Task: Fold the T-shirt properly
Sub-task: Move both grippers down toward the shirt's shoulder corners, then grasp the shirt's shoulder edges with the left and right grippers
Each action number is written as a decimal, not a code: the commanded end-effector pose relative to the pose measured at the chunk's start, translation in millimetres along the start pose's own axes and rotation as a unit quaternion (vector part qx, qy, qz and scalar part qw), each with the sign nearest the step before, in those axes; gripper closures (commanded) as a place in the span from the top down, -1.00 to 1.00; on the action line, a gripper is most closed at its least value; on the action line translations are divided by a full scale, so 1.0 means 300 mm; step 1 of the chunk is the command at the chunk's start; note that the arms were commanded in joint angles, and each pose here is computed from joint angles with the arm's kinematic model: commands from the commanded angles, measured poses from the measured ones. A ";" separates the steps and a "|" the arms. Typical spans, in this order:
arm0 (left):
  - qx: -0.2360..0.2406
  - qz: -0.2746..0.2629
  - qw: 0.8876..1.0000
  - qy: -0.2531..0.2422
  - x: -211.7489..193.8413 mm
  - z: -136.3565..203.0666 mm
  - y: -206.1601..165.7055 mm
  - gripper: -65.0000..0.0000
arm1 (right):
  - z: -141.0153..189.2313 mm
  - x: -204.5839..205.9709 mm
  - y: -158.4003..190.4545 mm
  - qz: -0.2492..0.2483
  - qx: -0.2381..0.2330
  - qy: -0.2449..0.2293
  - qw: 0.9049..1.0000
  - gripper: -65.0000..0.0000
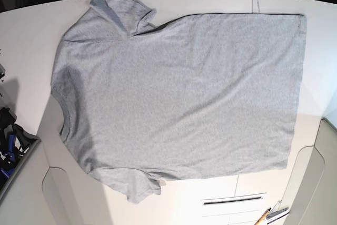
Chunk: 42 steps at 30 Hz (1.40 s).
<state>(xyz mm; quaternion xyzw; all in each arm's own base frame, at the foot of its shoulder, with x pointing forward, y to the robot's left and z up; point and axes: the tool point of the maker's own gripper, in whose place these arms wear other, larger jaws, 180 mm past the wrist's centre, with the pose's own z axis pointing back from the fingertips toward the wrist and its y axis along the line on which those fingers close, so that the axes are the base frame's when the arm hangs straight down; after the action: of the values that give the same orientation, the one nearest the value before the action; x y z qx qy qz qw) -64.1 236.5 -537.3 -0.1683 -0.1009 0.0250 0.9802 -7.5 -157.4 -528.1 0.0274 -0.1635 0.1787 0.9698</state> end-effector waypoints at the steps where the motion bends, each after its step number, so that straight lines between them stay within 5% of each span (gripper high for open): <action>1: -0.002 0.002 1.000 -0.010 0.016 0.057 0.023 -1.00 | 0.051 0.033 0.004 -0.003 0.006 -0.022 1.000 -1.00; 6: 0.033 0.054 0.996 -0.059 0.131 0.253 0.123 -1.00 | 0.270 0.216 -0.015 -0.040 0.017 -0.101 0.994 -1.00; 10: 0.032 0.092 0.989 -0.114 0.272 0.385 0.148 -1.00 | 0.404 0.394 -0.116 -0.089 0.013 -0.177 0.980 -1.00; 17: -0.009 0.137 0.968 -0.211 0.481 0.533 0.145 -1.00 | 0.496 0.593 -0.350 -0.216 -0.014 -0.298 0.930 -1.00; 25: -0.052 0.139 0.962 -0.229 0.572 0.535 0.102 -1.00 | 0.442 0.581 -0.568 -0.360 -0.028 -0.352 0.863 -1.00; 27: -0.054 0.137 0.961 -0.234 0.588 0.534 0.101 -1.00 | 0.410 0.562 -0.588 -0.373 -0.033 -0.344 0.861 -1.00; 30: -0.055 0.136 0.961 -0.236 0.593 0.535 0.100 -0.99 | 0.372 0.539 -0.589 -0.367 -0.047 -0.323 0.871 -0.93; 32: -0.056 0.137 0.960 -0.237 0.594 0.536 0.100 -0.67 | 0.366 0.540 -0.581 -0.370 -0.048 -0.323 0.870 -0.37; 34: -0.056 0.137 0.960 -0.237 0.594 0.535 0.099 -0.39 | 0.355 0.528 -0.573 -0.365 -0.056 -0.315 0.875 -0.09; 42: -0.060 0.133 0.958 -0.246 0.623 0.534 0.096 -0.28 | 0.296 0.544 -0.539 -0.373 -0.044 -0.298 0.878 -0.06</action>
<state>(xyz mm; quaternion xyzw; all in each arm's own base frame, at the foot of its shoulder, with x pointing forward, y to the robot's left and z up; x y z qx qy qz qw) 79.6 328.3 -372.8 -0.2254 -0.3034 0.1969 0.9047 161.8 -261.9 -398.0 0.0945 -0.4156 -0.2261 0.8759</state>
